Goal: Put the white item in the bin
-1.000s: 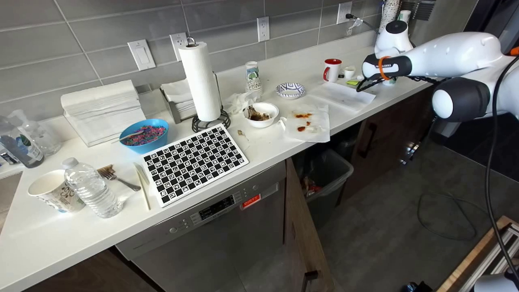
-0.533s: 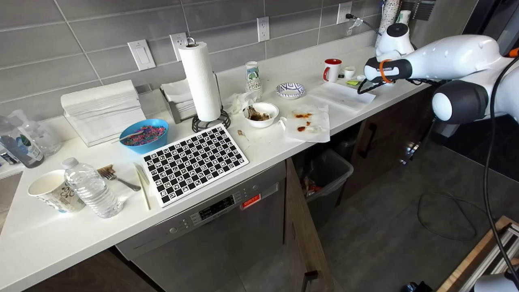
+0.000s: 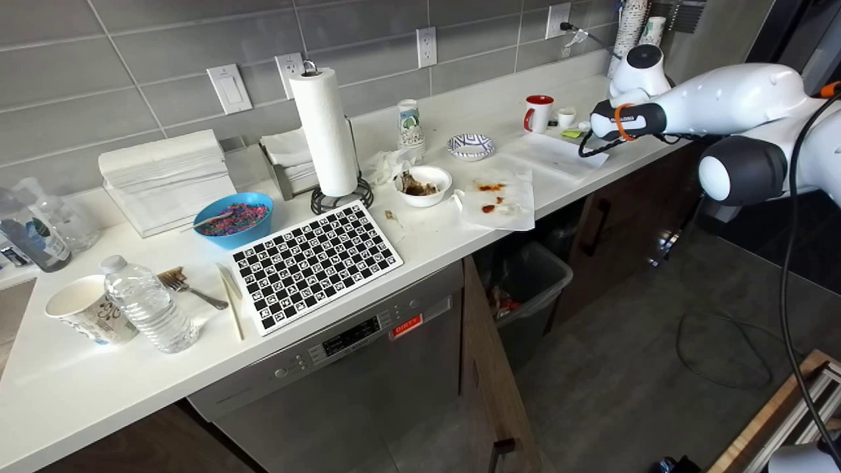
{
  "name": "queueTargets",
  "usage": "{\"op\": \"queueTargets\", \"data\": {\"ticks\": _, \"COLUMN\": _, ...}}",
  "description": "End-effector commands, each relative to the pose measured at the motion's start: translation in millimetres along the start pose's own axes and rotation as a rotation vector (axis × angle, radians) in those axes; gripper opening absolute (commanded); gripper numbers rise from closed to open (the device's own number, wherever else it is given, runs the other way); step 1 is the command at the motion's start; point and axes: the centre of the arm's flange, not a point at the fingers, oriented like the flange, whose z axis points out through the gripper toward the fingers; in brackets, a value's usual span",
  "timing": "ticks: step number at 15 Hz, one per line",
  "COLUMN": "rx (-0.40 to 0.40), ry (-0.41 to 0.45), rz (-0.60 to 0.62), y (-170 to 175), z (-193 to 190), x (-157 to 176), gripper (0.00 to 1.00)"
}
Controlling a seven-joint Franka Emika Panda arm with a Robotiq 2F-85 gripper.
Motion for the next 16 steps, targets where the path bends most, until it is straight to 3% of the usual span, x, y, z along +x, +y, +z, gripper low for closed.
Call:
{"op": "queueTargets", "data": {"ticks": 1, "rx": -0.013, "ry": 0.031, "rz": 0.024, "y": -5.0, "z": 8.9, "x": 1.4, "gripper": 0.13}}
{"op": "queueTargets", "data": {"ticks": 2, "rx": -0.013, "ry": 0.032, "rz": 0.027, "y": -5.2, "z": 9.3, "x": 1.4, "gripper": 0.12}}
{"op": "queueTargets", "data": {"ticks": 4, "rx": -0.012, "ry": 0.03, "rz": 0.027, "y": -5.9, "z": 10.0, "x": 1.5, "gripper": 0.0}}
{"op": "queueTargets", "data": {"ticks": 10, "rx": -0.003, "ry": 0.024, "rz": 0.029, "y": -5.2, "z": 8.9, "x": 1.8, "gripper": 0.0}}
{"op": "queueTargets", "data": {"ticks": 16, "rx": 0.013, "ry": -0.012, "rz": -0.049, "y": -5.1, "z": -21.6, "x": -6.2, "gripper": 0.0}}
